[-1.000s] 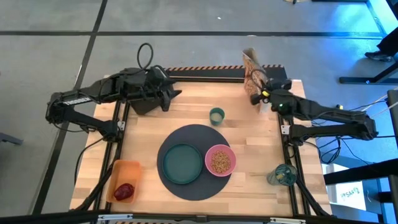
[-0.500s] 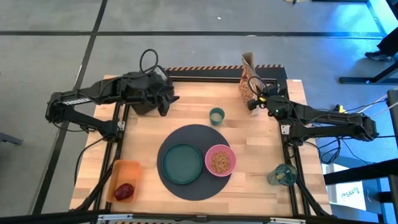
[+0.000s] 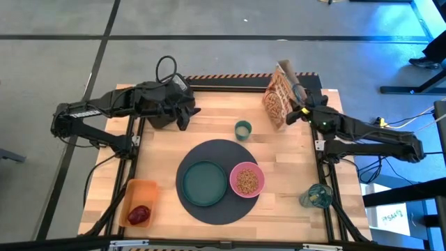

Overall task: Arrange a breakfast setting
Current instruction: Pour the cereal from the cereal box into the pink bowl on the placemat

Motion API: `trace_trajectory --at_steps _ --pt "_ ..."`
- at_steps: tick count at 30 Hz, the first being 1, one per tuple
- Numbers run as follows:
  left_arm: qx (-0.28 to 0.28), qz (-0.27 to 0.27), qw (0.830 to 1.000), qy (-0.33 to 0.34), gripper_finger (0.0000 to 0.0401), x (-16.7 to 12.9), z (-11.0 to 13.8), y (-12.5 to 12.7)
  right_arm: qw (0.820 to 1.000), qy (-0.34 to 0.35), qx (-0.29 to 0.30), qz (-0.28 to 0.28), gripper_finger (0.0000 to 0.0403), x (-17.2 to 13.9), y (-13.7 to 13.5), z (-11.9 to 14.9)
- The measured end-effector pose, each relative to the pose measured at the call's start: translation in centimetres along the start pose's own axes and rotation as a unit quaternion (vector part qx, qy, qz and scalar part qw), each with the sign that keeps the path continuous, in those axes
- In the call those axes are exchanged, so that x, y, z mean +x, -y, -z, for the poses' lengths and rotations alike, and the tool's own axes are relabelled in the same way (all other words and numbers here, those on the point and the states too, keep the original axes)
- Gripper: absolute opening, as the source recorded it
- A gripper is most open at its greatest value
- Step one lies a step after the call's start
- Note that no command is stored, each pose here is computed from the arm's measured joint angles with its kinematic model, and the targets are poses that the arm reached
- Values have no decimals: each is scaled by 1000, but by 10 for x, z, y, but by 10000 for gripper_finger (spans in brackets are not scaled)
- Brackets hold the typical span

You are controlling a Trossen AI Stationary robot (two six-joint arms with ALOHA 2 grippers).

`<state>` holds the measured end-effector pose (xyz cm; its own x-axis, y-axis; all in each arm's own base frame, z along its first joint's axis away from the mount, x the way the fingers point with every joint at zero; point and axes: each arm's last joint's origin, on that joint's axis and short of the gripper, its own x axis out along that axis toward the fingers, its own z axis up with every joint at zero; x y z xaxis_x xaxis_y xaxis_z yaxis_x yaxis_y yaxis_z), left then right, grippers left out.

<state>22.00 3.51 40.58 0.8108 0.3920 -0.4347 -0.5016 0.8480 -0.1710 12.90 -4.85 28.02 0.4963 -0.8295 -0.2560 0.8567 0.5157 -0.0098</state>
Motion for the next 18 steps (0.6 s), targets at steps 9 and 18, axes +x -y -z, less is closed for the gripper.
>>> trace_trajectory --at_steps 9,18 --pt "2 15 1000 -3 255 -2 1 2 999 21 26 -25 218 -11 9 -5" --pt "4 22 999 26 255 -28 1 4 993 66 38 -86 218 -18 10 -17"
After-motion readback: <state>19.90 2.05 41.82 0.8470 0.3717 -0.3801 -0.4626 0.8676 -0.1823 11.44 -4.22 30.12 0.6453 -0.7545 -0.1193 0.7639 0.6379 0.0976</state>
